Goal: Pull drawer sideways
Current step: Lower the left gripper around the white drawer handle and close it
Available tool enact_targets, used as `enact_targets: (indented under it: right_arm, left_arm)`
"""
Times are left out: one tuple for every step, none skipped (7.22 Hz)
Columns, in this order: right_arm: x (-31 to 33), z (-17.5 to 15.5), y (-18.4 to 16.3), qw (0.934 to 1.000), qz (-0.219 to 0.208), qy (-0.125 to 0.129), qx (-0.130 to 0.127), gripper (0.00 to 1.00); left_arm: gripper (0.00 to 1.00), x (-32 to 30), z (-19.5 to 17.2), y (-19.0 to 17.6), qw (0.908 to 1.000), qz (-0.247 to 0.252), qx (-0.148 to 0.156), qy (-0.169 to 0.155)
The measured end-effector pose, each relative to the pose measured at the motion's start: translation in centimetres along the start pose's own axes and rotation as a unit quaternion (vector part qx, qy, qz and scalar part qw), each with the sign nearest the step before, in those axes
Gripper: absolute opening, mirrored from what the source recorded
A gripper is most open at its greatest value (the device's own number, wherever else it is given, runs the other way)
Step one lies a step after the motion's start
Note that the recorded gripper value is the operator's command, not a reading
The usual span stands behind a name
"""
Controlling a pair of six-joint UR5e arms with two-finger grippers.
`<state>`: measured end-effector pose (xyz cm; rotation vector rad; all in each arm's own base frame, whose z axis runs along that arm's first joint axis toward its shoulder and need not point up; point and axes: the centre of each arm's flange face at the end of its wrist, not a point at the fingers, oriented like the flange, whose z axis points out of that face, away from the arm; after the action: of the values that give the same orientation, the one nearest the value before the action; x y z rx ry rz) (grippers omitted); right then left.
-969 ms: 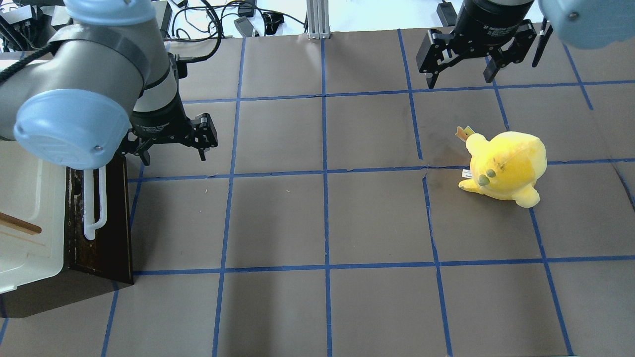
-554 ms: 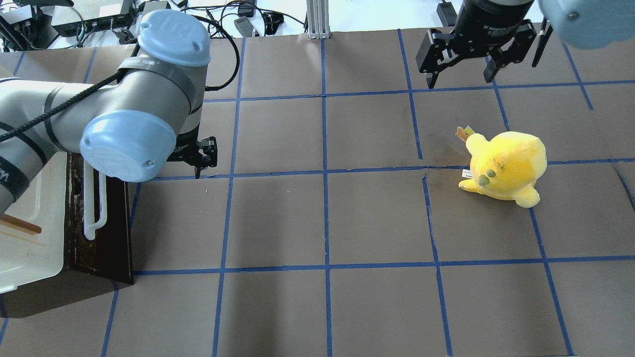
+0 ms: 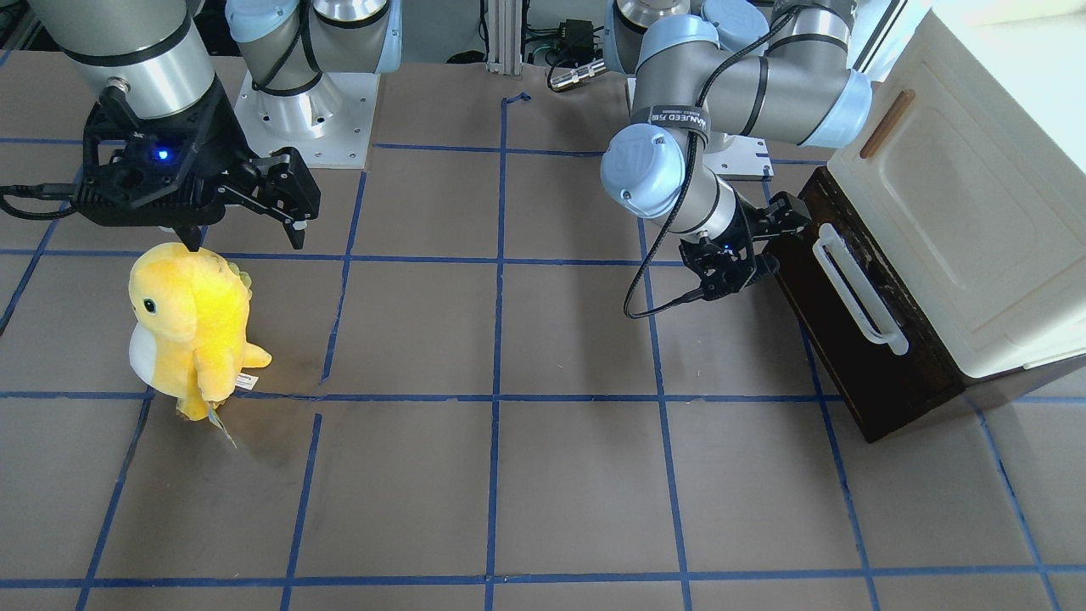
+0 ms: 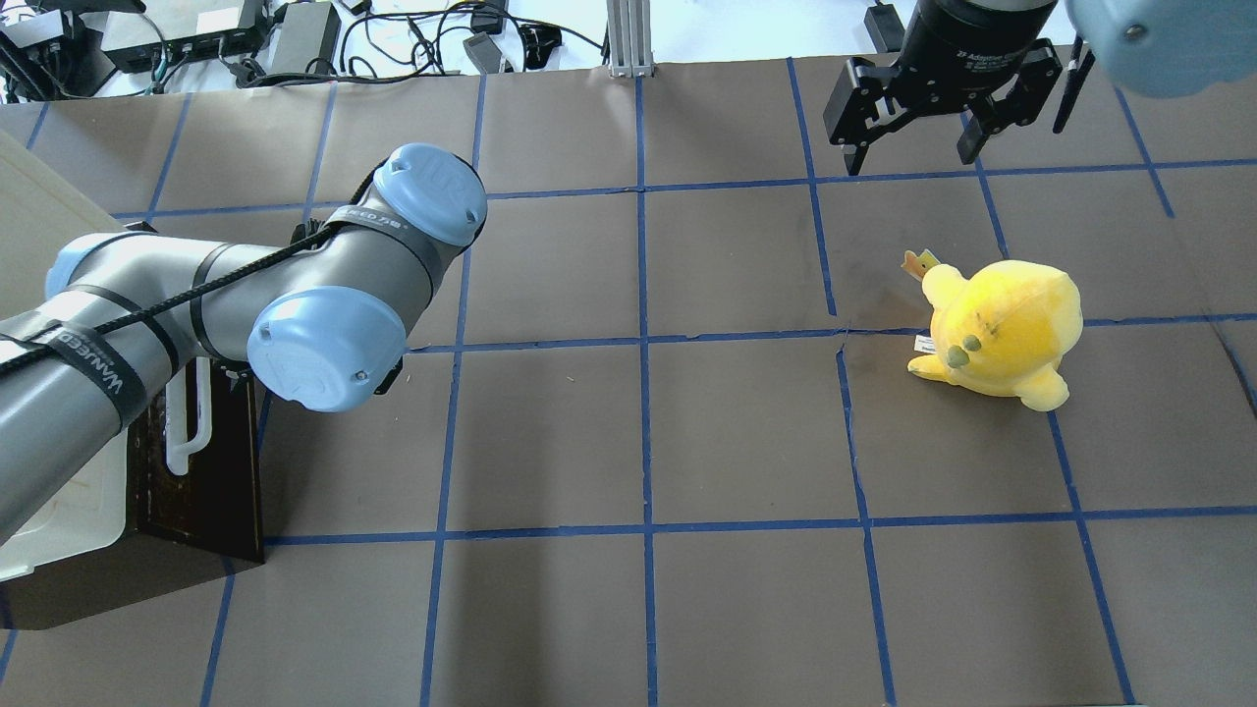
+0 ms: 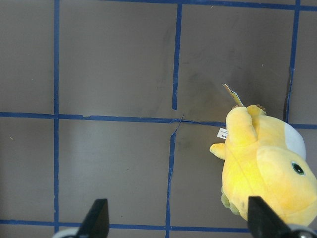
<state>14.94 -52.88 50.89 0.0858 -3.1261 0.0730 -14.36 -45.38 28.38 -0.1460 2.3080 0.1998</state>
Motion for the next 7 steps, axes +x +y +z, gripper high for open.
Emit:
enact_targets:
  right_arm:
    - [0.0,0.0,0.0,1.0000,0.000,0.000,0.000,1.00]
    - [0.0,0.0,0.0,1.0000,0.000,0.000,0.000,1.00]
    - [0.0,0.0,0.0,1.0000,0.000,0.000,0.000,1.00]
    - [0.0,0.0,0.0,1.0000,0.000,0.000,0.000,1.00]
    - [0.0,0.0,0.0,1.0000,0.000,0.000,0.000,1.00]
    - [0.0,0.0,0.0,1.0000,0.000,0.000,0.000,1.00]
    - [0.0,0.0,0.0,1.0000,0.000,0.000,0.000,1.00]
  left_arm:
    - [1.00,0.4,0.6,-0.7,0.9996,0.009,0.003,-0.027]
    - [1.00,-0.1,0.7,-1.5,0.9977,0.018,0.011,-0.065]
    - [1.00,-0.8,0.4,-2.2,0.9956,0.025,0.011,-0.089]
    - [1.00,-1.6,0.7,-2.9,0.9945,0.027,0.005,-0.101]
    - [1.00,-2.2,1.9,-3.7,0.9940,0.025,-0.008,-0.106]
    - [1.00,-2.1,3.3,-4.7,0.9936,0.021,-0.019,-0.110]
    - [1.00,-1.4,4.5,-5.7,0.9930,0.018,-0.021,-0.115]
